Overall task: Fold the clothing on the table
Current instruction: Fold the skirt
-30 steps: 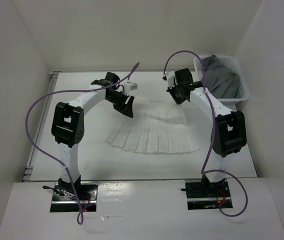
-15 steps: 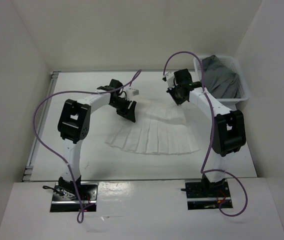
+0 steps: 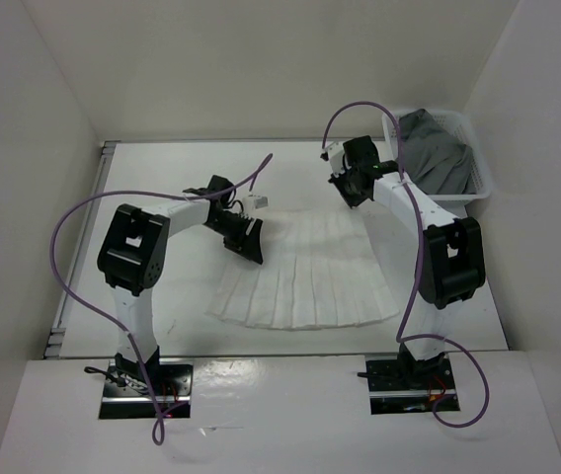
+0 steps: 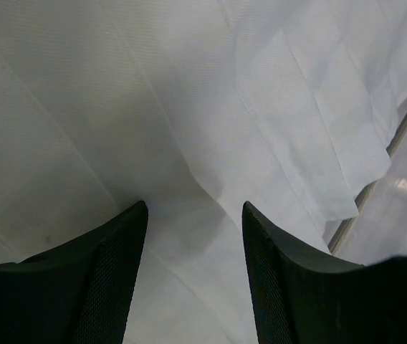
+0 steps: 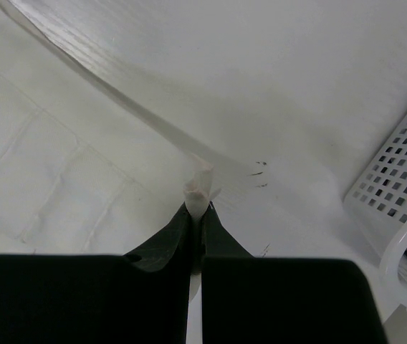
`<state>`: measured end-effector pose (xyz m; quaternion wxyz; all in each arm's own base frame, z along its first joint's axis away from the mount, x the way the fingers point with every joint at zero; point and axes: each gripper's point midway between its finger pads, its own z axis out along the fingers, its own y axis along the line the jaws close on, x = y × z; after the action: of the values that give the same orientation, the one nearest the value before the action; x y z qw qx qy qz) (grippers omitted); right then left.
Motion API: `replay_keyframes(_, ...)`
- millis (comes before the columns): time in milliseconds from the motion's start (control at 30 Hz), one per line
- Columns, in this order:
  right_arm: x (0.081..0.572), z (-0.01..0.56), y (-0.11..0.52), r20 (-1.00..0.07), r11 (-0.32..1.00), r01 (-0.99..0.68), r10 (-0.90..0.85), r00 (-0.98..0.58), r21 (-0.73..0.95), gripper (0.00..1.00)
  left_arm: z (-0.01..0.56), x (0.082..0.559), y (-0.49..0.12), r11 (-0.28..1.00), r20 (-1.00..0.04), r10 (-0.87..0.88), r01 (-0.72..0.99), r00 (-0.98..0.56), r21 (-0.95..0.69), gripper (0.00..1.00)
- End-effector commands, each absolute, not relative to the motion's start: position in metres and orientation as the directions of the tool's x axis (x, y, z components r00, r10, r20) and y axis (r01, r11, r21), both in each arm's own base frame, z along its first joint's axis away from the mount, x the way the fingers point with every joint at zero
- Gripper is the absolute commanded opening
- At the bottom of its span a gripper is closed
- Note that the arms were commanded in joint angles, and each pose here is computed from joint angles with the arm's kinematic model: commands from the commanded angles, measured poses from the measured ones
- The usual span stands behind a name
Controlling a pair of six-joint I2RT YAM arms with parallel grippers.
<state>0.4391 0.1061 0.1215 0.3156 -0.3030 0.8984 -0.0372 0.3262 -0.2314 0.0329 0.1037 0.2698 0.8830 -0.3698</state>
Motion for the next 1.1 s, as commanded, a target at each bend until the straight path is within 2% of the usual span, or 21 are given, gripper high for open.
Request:
replay_keyframes(0,0.448,0.135,0.108,-0.563,0.818,-0.503,-0.564,-0.604,-0.28,0.0,0.034,0.297,-0.229,0.539,-0.345,0.445,0.555,-0.826,-0.634,0.63)
replay_keyframes(233,0.447,0.135,0.111,-0.56,0.814,-0.505,-0.57,-0.601,-0.287,0.0,0.074,0.294,-0.246,0.399,-0.406,0.483,0.608,-0.776,-0.687,0.63)
replay_keyframes(267,0.447,0.135,0.111,-0.56,0.814,-0.505,-0.57,-0.601,-0.287,0.0,0.09,0.309,-0.25,0.376,-0.458,0.463,0.636,-0.759,-0.674,0.63)
replay_keyframes(367,0.445,0.138,0.11,-0.561,0.814,-0.505,-0.57,-0.6,-0.287,0.0,0.101,0.339,-0.242,0.391,-0.496,0.417,0.643,-0.762,-0.659,0.67)
replay_keyframes(400,0.445,0.138,0.11,-0.561,0.814,-0.505,-0.57,-0.6,-0.287,0.0,0.113,0.356,-0.241,0.39,-0.538,0.4,0.669,-0.742,-0.632,0.67)
replay_keyframes(533,0.441,0.139,0.107,-0.552,0.815,-0.5,-0.572,-0.607,-0.294,0.0,0.117,0.396,-0.234,0.424,-0.571,0.355,0.672,-0.74,-0.608,0.72)
replay_keyframes(733,0.434,0.141,0.1,-0.546,0.816,-0.487,-0.573,-0.612,-0.311,0.0,0.081,0.441,-0.22,0.485,-0.546,0.282,0.608,-0.789,-0.629,0.78)
replay_keyframes(967,0.425,0.135,0.097,-0.532,0.815,-0.492,-0.576,-0.621,-0.307,0.0,0.046,0.463,-0.224,0.498,-0.523,0.281,0.588,-0.805,-0.637,0.78)
replay_keyframes(1067,0.423,0.136,0.095,-0.529,0.815,-0.487,-0.576,-0.623,-0.313,0.0,0.05,0.472,-0.224,0.502,-0.543,0.28,0.603,-0.791,-0.619,0.78)
